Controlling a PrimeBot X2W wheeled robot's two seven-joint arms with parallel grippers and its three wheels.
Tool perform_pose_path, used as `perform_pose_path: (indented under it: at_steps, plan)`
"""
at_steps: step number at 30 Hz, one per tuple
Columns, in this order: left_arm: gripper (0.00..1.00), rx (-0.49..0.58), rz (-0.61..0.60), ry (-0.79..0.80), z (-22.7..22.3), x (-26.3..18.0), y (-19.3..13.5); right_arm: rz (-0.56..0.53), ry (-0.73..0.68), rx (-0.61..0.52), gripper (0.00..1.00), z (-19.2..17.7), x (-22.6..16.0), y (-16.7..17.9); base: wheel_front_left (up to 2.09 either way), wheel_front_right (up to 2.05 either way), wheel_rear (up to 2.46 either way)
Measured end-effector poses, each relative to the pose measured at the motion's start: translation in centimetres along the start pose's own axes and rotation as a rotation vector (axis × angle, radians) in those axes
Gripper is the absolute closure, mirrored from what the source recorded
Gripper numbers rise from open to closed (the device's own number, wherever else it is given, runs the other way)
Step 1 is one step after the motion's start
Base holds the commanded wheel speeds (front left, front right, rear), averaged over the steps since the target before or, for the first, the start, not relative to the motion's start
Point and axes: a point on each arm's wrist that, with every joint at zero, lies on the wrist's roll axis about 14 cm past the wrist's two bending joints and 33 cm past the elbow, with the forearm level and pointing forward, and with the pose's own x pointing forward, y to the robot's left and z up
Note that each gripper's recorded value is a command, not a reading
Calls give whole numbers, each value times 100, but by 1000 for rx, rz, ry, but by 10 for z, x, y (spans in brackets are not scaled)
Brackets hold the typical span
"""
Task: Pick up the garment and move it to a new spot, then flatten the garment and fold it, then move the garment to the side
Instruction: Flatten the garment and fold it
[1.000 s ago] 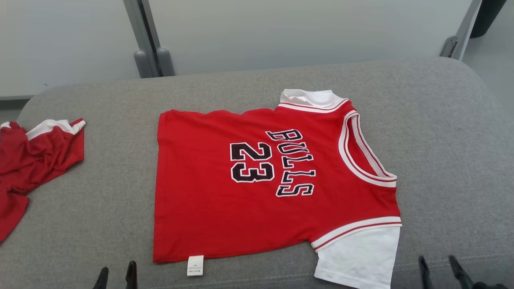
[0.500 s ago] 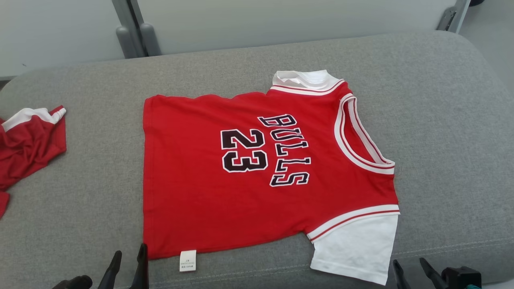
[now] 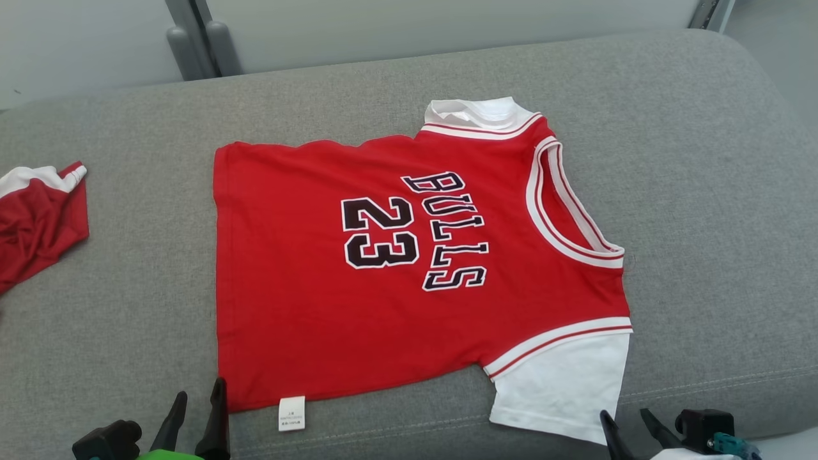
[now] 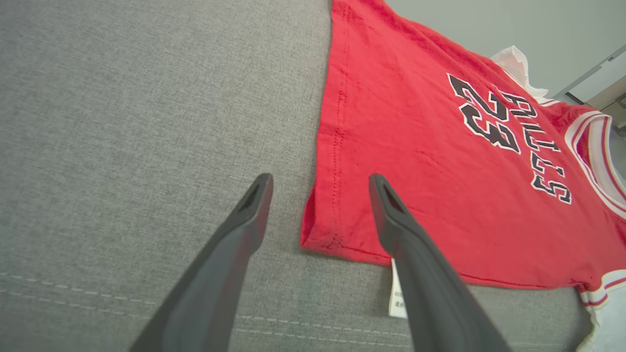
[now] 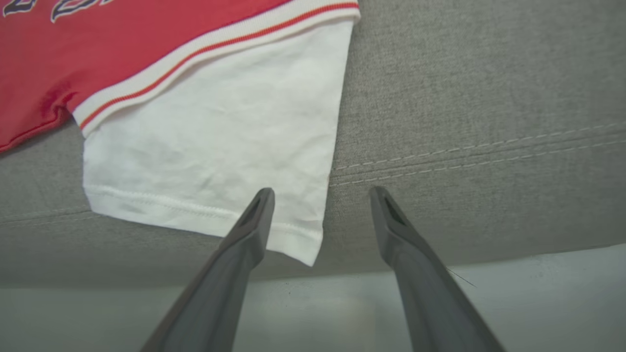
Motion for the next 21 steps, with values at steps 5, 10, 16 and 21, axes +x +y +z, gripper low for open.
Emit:
perform_pose_path:
  at_steps: [5,10,16,21]
  plan:
    - [0,2,0,29,-6,8,0,19,29,26,0,-5,9,7,0,0,0]
    - [0,4,-23,29,-3,22,-7,23,74,42,0,-13,19,9,0,0,0]
    - [0,8,-35,38,-4,30,-10,24,133,68,0,-30,22,11,0,0,0]
    - [0,13,-14,56,-8,28,-2,33,184,79,0,-46,19,14,0,0,0]
